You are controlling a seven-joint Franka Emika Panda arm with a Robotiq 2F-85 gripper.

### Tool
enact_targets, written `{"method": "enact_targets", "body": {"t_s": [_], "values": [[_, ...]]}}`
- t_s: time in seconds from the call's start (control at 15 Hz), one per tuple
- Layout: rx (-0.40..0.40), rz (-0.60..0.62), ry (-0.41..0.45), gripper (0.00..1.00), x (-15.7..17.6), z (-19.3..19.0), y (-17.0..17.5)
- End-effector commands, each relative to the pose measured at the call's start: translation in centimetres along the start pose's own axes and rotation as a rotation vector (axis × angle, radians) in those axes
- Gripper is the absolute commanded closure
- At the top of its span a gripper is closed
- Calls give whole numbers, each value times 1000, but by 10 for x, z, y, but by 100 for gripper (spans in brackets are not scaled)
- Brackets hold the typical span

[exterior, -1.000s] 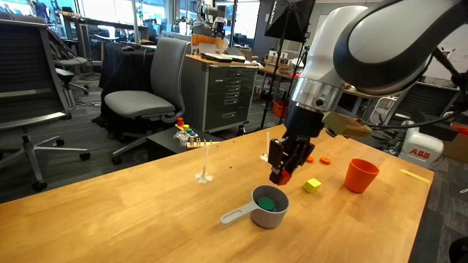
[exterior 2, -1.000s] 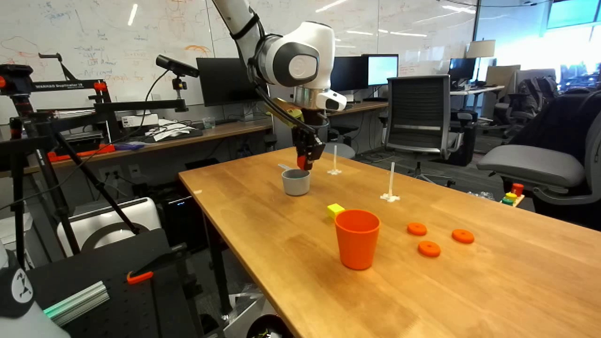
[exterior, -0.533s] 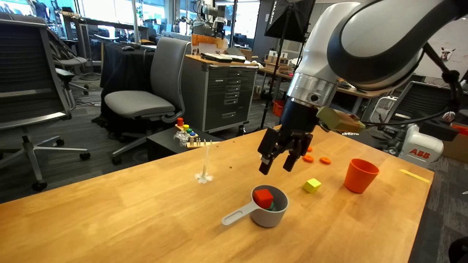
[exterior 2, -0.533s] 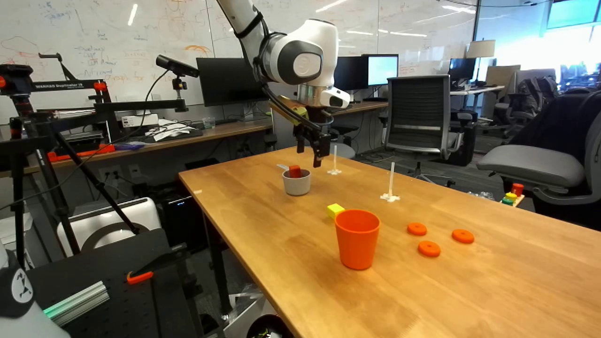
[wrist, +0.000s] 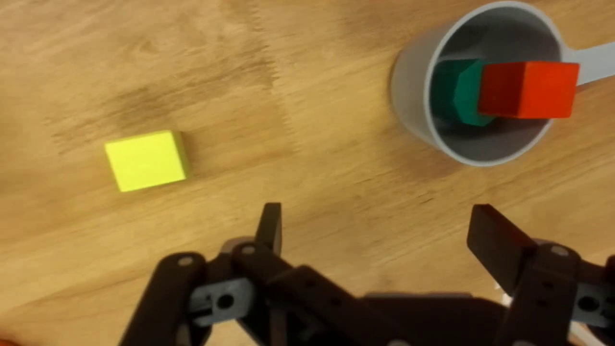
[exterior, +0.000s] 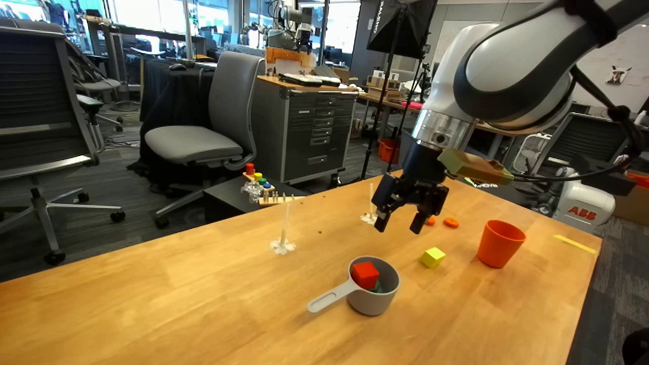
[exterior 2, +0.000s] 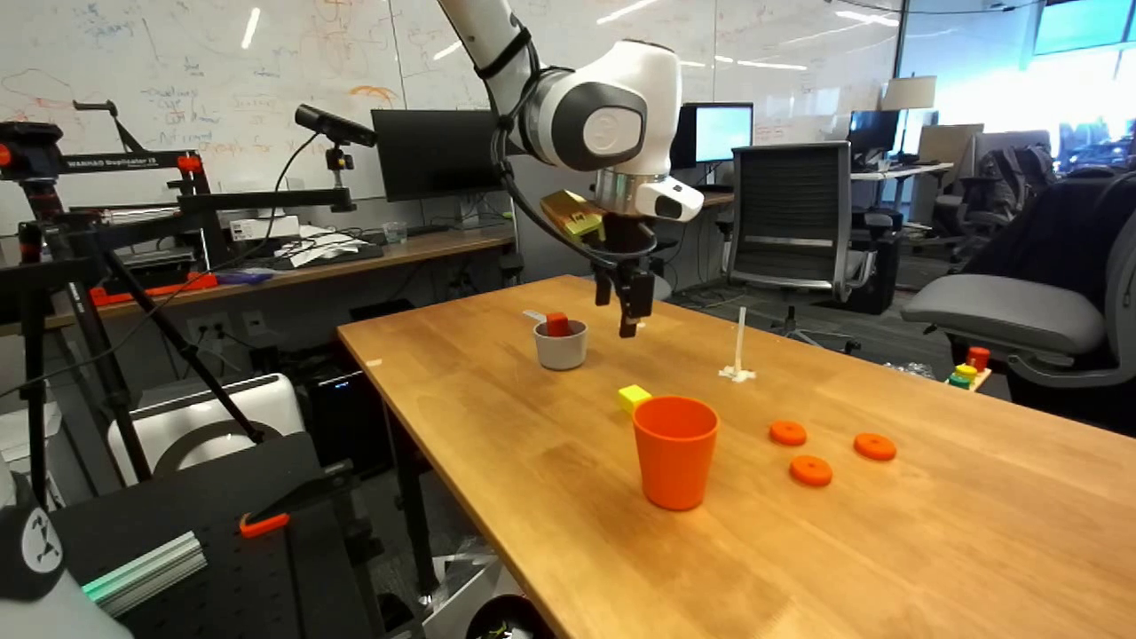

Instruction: Put the cubes inside the measuring cup

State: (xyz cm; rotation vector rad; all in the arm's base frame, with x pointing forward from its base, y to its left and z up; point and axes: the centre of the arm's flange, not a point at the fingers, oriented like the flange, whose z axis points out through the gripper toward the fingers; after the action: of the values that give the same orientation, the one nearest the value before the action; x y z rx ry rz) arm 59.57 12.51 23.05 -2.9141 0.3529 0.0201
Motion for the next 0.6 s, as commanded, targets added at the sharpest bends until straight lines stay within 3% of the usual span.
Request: {"method": "enact_targets", "body": {"t_s": [0.0, 0.27, 0.53], "values": [[-62, 92, -22, 0, -11, -5, 37], [-209, 130, -97, 0, -20, 7, 60], [-332, 41, -133, 0, -19, 14, 73]]}}
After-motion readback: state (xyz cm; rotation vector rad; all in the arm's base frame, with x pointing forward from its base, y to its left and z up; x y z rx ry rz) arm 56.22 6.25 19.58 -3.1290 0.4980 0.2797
